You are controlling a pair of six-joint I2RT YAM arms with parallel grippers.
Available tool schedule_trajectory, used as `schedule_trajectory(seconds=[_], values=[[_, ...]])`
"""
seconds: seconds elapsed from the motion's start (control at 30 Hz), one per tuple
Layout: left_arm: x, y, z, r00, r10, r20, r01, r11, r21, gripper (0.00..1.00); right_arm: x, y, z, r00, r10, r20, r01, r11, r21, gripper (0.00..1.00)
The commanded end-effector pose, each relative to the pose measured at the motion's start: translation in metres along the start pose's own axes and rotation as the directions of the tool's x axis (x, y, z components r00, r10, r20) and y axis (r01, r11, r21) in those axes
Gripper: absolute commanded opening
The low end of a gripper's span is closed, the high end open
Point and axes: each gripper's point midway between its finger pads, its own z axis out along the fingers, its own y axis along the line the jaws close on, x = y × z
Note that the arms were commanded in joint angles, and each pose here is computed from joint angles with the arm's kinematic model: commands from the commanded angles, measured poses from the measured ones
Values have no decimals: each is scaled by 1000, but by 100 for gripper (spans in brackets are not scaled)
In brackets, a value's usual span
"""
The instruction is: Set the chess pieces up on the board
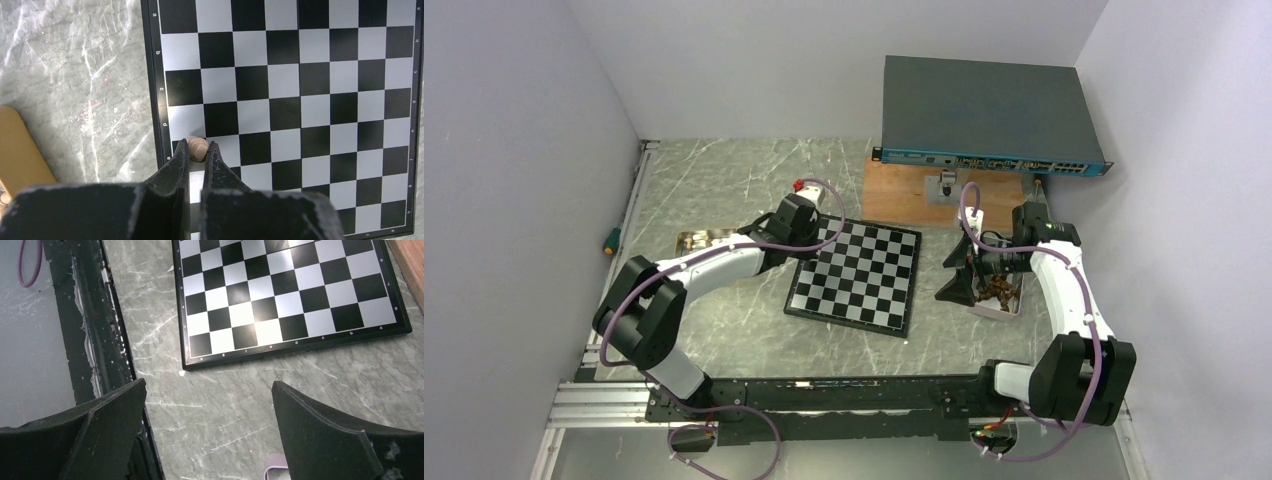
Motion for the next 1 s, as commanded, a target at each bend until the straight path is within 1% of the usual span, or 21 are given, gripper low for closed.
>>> schedule_trajectory(seconds=[0.0, 0.73, 0.97], values=[[-15, -5, -1, 999, -23, 39, 22, 999, 25, 0, -8, -2, -1, 999, -43, 34, 43, 999, -2, 99], [2, 2, -10, 1000, -17, 1, 17, 1000, 21, 0, -9, 0, -1, 998, -49, 35, 49, 999, -4, 99], [6, -1, -9, 1000, -15, -9, 15, 999, 39, 0, -9, 0, -1, 998, -52, 37, 52, 999, -4, 99]])
